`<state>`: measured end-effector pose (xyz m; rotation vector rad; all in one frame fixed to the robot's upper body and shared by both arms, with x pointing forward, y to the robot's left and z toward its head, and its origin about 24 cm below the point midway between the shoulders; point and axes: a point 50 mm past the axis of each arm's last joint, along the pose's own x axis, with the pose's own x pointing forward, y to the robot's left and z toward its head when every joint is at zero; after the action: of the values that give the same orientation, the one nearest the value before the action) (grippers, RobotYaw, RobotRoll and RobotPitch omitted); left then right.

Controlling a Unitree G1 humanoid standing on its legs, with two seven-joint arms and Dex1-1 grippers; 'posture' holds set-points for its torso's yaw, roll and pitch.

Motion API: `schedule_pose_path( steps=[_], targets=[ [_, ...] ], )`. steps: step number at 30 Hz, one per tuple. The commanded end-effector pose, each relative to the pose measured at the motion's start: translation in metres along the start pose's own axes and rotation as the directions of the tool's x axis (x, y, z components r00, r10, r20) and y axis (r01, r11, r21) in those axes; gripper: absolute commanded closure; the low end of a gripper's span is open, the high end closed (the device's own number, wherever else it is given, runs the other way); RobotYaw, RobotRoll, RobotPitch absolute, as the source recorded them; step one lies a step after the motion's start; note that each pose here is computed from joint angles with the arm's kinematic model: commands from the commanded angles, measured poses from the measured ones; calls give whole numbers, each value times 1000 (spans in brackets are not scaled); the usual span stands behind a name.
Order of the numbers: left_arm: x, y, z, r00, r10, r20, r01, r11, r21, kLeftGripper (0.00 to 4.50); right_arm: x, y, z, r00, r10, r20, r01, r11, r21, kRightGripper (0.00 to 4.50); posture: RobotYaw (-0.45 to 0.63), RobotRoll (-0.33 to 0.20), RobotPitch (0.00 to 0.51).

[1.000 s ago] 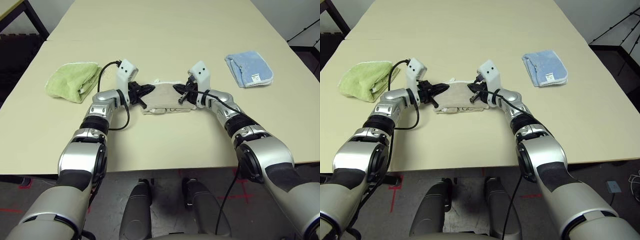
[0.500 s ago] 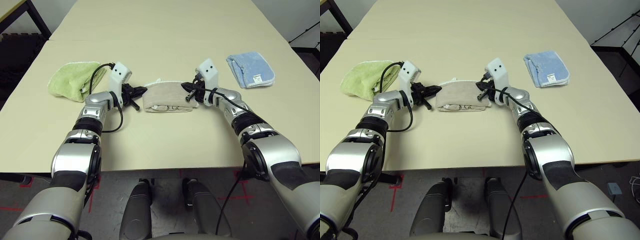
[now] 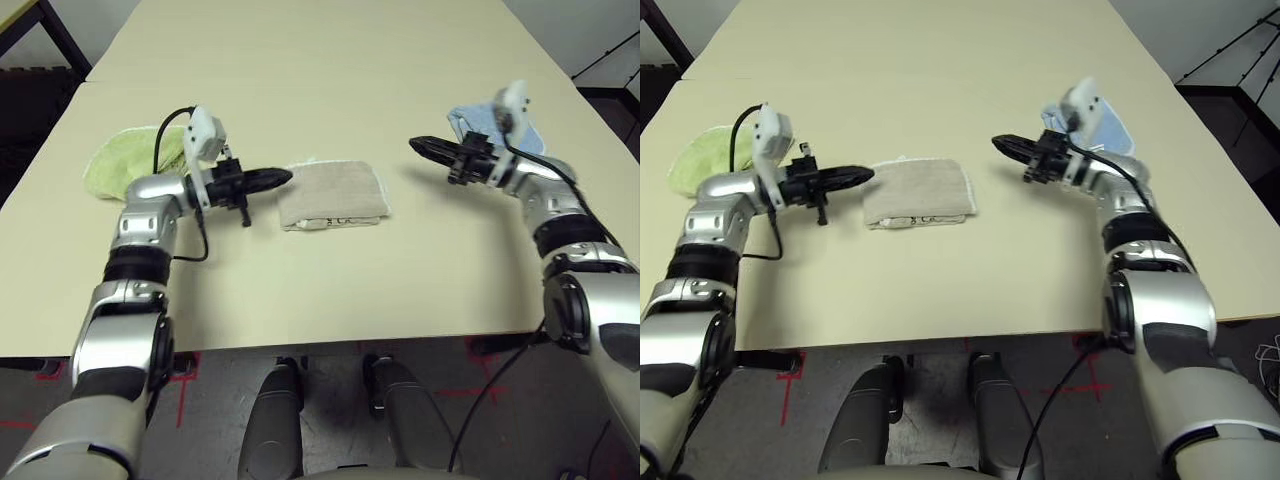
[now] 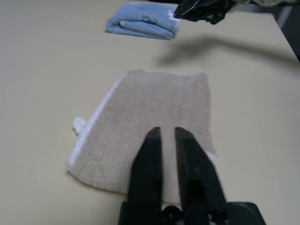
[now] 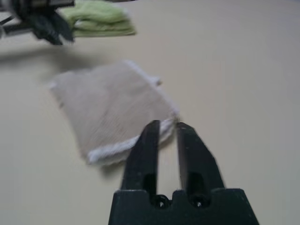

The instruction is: Fold the towel and set it aside.

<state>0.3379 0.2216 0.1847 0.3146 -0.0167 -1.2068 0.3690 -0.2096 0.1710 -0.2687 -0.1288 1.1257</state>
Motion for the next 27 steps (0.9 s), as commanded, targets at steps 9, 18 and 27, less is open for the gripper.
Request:
schedule_pose_path(
  steps=[9, 18, 27],
  targets=[
    [-3, -9, 6, 997, -77, -23, 79, 994, 77, 24, -6, 8, -9, 995, 97, -20, -85, 945, 316, 12, 52, 0, 165],
    [-8, -8, 5, 999, -31, -19, 31, 999, 43, 24, -7, 14, -8, 1000, 4, -23, 10, 814, 581, 12, 54, 0, 167],
    [-9, -4, -3, 996, 89, -1, -89, 993, -80, 24, -10, 21, -13, 995, -45, -87, 90, 776, 625, 12, 48, 0, 175]
  ],
)
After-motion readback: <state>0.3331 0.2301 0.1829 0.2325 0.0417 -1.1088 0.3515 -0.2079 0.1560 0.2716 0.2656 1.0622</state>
